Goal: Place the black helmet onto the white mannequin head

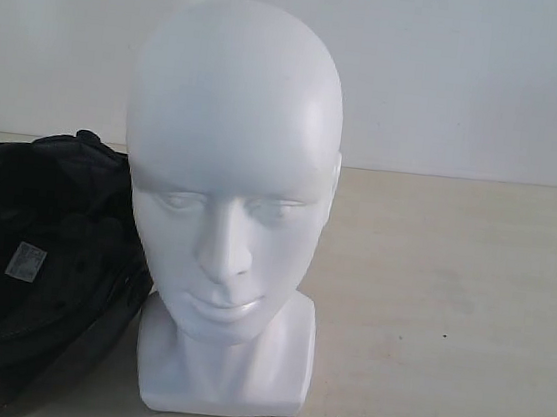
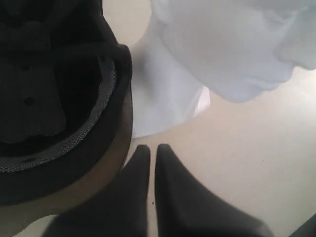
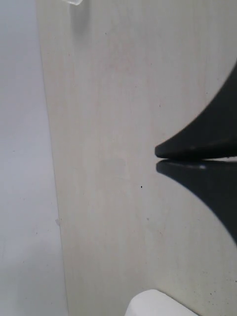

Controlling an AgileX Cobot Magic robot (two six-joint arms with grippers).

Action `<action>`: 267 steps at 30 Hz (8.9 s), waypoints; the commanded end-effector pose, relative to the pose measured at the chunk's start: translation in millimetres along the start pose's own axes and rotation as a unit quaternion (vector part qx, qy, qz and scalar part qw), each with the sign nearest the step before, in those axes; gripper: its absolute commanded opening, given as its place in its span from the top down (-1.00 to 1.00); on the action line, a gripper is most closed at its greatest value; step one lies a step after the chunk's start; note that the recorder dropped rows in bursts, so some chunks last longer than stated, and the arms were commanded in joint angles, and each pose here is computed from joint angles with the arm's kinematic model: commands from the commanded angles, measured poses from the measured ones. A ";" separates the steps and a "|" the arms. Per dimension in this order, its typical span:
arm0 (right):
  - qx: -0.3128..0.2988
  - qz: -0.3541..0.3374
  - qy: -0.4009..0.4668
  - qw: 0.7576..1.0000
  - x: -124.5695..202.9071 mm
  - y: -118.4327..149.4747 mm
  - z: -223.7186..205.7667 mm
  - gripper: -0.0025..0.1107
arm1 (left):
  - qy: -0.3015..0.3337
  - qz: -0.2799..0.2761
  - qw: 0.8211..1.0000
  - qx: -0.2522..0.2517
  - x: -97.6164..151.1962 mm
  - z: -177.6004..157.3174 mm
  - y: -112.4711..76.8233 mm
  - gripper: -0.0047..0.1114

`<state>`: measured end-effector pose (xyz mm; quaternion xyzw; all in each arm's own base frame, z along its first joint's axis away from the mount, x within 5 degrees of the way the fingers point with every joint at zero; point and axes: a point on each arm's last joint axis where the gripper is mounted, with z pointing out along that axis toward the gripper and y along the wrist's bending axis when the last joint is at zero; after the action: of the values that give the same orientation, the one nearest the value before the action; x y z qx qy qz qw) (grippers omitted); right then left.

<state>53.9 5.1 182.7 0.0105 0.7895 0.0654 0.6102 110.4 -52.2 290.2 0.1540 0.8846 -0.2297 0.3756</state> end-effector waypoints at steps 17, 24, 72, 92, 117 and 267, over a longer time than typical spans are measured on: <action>0.000 -0.002 -0.005 1.000 -0.9 0.0 -0.5 0.96 | 0.086 0.013 0.994 0.072 -31.1 71.6 29.0 0.15; 0.000 -0.002 -0.005 1.000 -0.9 0.0 -0.5 0.96 | 0.111 0.034 0.988 0.103 -40.8 71.8 25.8 0.15; 0.000 -0.001 -0.005 1.000 -0.9 0.0 -0.5 0.96 | 0.144 0.048 0.981 -0.119 -34.6 62.2 -10.2 0.23; 0.000 -0.001 -0.008 1.000 -1.4 0.1 -0.5 0.96 | 0.168 0.071 0.981 -0.066 -44.7 129.6 -12.9 -0.13; 0.000 -0.001 -0.008 1.000 -1.4 0.1 -0.5 0.96 | 0.190 0.105 0.972 -0.092 -42.5 166.3 -1.6 -0.13; 0.000 -0.001 -0.007 1.000 -1.3 0.1 -0.5 0.96 | -0.511 -0.067 0.852 0.098 -136.2 -146.7 -64.7 0.84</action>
<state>53.9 5.1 182.7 0.0113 0.7895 0.0660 0.6101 98.4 -43.2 473.2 -0.0426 0.6468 -0.3347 0.6840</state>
